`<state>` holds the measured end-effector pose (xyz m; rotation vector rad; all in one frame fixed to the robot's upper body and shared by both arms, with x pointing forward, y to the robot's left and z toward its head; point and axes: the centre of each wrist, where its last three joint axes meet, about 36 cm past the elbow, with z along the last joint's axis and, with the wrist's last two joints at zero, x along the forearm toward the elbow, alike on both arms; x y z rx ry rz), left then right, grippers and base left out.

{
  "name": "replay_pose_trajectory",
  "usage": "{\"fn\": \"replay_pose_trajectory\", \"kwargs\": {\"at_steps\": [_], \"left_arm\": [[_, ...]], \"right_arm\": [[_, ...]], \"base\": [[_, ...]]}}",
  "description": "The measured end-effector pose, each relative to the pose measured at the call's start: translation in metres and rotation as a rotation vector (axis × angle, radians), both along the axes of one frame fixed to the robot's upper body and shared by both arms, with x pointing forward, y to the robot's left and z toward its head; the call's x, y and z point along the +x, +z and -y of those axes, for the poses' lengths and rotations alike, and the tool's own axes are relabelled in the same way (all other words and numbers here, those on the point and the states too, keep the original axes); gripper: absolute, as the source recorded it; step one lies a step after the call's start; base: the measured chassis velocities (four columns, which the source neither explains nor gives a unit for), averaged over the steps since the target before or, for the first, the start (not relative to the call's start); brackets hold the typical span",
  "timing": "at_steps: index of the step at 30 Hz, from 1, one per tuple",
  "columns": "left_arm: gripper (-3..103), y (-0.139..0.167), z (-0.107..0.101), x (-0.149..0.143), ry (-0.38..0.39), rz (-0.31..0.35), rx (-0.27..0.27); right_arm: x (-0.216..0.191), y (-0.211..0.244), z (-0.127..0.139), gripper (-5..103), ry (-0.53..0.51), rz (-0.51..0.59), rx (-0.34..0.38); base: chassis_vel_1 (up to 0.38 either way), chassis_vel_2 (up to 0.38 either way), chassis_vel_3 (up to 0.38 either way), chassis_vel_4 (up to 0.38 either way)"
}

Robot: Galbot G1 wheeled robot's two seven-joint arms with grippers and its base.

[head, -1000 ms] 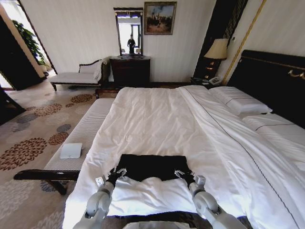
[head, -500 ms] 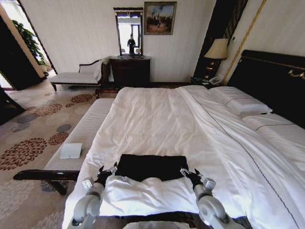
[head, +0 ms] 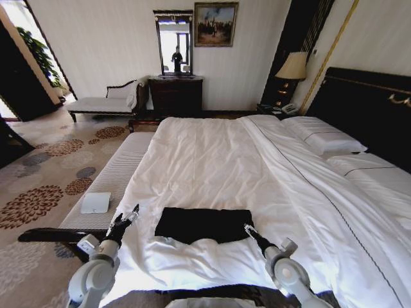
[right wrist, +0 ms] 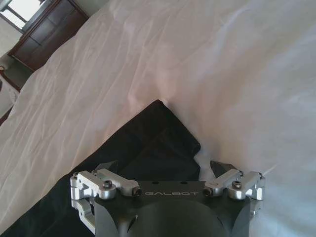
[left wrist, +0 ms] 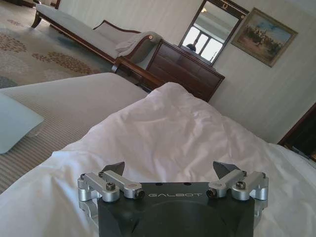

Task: Fold the clothes on the bed.

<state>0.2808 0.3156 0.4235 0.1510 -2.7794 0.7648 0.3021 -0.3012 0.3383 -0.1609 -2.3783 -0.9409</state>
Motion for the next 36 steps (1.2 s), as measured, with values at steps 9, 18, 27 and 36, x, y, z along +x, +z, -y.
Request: {"fn": "replay_pose_trajectory", "kwargs": {"at_steps": [9, 18, 27, 36], "left_arm": [[100, 0.015, 0.003, -0.002, -0.009, 0.028, -0.007], [100, 0.016, 0.007, -0.007, -0.009, 0.024, -0.012], [100, 0.015, 0.008, -0.008, -0.007, 0.022, -0.011], [100, 0.011, 0.011, -0.007, -0.005, 0.014, -0.018]], "right_arm": [[0.01, -0.027, 0.02, 100, 0.052, 0.009, -0.058], [0.011, -0.041, 0.028, 77, 0.121, 0.062, -0.024], [0.011, -0.043, 0.018, 49, 0.141, 0.107, 0.012], [0.016, -0.032, 0.014, 10, 0.115, 0.163, 0.012]], "base": [[0.0, 0.0, 0.0, 0.0], [0.0, 0.0, 0.0, 0.0], [0.0, 0.0, 0.0, 0.0], [0.0, 0.0, 0.0, 0.0]]}}
